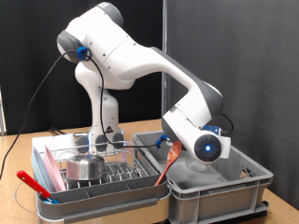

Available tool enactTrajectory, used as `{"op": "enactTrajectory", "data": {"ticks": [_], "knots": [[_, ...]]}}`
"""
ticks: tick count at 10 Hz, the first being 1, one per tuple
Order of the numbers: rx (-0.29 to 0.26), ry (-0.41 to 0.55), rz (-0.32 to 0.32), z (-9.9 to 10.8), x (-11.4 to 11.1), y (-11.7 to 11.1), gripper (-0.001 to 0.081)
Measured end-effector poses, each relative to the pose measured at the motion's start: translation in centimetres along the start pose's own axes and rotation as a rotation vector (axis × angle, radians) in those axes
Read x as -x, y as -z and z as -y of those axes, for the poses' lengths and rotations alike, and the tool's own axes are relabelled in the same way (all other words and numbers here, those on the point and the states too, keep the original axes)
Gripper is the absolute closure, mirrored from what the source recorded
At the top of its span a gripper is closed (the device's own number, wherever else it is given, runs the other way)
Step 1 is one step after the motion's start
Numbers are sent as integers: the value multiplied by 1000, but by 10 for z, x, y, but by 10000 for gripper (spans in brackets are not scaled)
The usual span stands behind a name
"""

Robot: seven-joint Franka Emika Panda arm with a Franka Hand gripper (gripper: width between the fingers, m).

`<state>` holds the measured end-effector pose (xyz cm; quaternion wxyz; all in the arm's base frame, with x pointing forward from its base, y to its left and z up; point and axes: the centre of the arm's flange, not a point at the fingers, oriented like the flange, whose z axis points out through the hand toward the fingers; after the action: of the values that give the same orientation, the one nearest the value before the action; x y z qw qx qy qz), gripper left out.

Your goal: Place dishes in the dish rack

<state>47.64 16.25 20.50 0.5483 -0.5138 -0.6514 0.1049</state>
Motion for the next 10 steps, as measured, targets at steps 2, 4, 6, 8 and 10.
{"op": "enactTrajectory", "data": {"ticks": [2,4,6,8,10], "knots": [[2,-2,4,-1,1,0,-3],[-21,-1,-2,-1,2,-4,-3],[-41,-3,-11,-2,5,-9,-3],[-70,-1,-15,-1,6,-13,-3],[-98,4,-19,-2,7,-20,-3]]}}
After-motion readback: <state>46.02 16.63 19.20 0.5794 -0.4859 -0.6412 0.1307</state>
